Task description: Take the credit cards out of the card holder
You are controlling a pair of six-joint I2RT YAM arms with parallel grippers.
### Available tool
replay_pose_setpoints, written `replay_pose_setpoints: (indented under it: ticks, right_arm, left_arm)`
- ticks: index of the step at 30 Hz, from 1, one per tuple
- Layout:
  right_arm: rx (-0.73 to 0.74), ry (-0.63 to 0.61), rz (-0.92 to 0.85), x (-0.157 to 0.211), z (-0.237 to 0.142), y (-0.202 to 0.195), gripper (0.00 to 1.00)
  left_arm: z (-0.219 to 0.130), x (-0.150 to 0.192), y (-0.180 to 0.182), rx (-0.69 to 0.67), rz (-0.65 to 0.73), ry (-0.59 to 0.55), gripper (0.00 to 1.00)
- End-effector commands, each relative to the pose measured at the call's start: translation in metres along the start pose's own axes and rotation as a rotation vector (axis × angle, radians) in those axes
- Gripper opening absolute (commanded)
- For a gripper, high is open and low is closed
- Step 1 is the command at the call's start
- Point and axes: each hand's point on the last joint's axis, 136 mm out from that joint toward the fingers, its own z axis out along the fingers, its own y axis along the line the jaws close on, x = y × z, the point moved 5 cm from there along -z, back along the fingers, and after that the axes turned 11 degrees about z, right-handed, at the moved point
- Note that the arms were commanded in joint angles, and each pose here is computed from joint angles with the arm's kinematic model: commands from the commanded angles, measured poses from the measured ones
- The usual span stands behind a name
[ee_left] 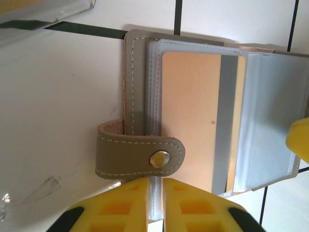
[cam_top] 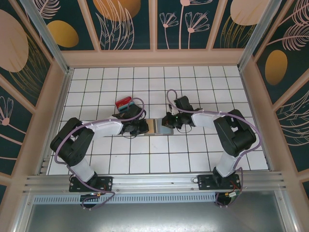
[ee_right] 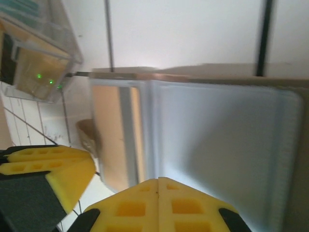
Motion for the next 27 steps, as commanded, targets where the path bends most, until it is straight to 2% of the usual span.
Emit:
replay_pose_setpoints:
  ticks: [1, 4, 9, 14, 27]
  right_arm:
    - [0.004, -0.004, -0.047, -0.001, 0.004, 0.012, 0.08]
    - [0.008, 0.008, -0.054, 0.001, 0.01, 0.013, 0.1]
    - [0.019, 0.03, -0.054, 0.004, 0.019, 0.012, 0.1]
    - [0.026, 0.04, -0.051, 0.006, 0.024, 0.01, 0.1]
    - [0.039, 0.064, -0.039, 0.008, 0.034, 0.003, 0.13]
  left_arm:
    - [-0.009, -0.007, -0.004, -0.006, 0.011, -0.019, 0.2]
    - [-0.005, -0.003, -0.002, -0.007, 0.009, -0.005, 0.18]
    - [-0.001, 0.0, 0.001, -0.004, 0.003, 0.003, 0.08]
    - [0.002, 0.005, 0.006, -0.022, 0.001, 0.018, 0.01]
    - [0.01, 0.012, 0.009, -0.016, -0.007, 0.046, 0.0]
